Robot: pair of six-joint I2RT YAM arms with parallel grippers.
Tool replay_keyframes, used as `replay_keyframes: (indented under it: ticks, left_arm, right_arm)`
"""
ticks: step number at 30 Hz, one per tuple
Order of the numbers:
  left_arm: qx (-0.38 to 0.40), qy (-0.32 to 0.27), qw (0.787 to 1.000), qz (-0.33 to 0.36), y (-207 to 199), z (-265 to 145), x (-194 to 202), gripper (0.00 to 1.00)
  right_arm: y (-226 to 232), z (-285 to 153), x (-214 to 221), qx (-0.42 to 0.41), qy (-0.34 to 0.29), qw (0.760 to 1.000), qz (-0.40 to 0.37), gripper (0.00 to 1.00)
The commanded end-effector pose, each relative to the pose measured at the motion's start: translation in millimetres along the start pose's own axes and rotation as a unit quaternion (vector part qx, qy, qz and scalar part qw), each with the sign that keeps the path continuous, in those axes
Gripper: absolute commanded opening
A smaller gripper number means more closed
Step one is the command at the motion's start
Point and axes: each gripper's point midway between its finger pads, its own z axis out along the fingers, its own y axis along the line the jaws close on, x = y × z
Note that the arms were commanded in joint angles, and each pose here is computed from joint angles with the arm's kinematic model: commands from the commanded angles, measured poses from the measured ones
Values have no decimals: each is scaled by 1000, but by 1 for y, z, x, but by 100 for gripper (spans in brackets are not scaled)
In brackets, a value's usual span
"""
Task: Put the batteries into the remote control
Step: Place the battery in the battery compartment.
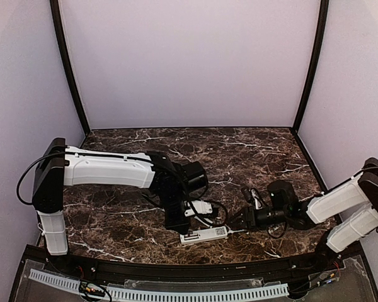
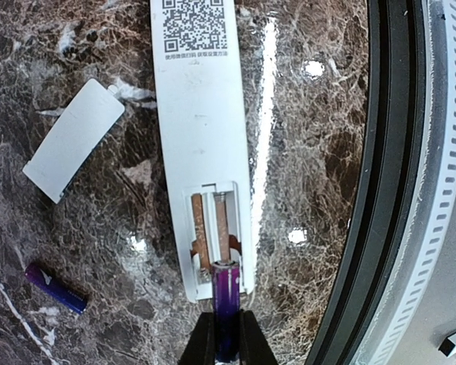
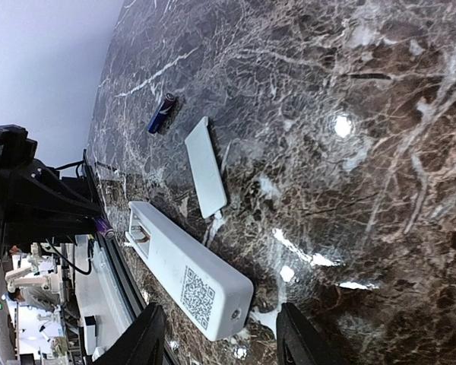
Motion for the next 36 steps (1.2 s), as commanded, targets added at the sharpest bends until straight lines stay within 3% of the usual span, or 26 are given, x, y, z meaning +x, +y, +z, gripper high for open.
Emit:
replay_keyframes:
  ticks: [1,23,36]
  left_arm:
    - [7,3,1000,0,-5,3,-5,0]
    - [37,34,998,-23,-9,28,-5,0]
    - [55,21,998,-29,-11,44,-14,0]
  right_arm:
    - [17,10,-1,-28,7,999,-19,48]
    - [10,20,15,-18,33,999,-9,37]
    - [11,25,21,-33,41,999,0,28]
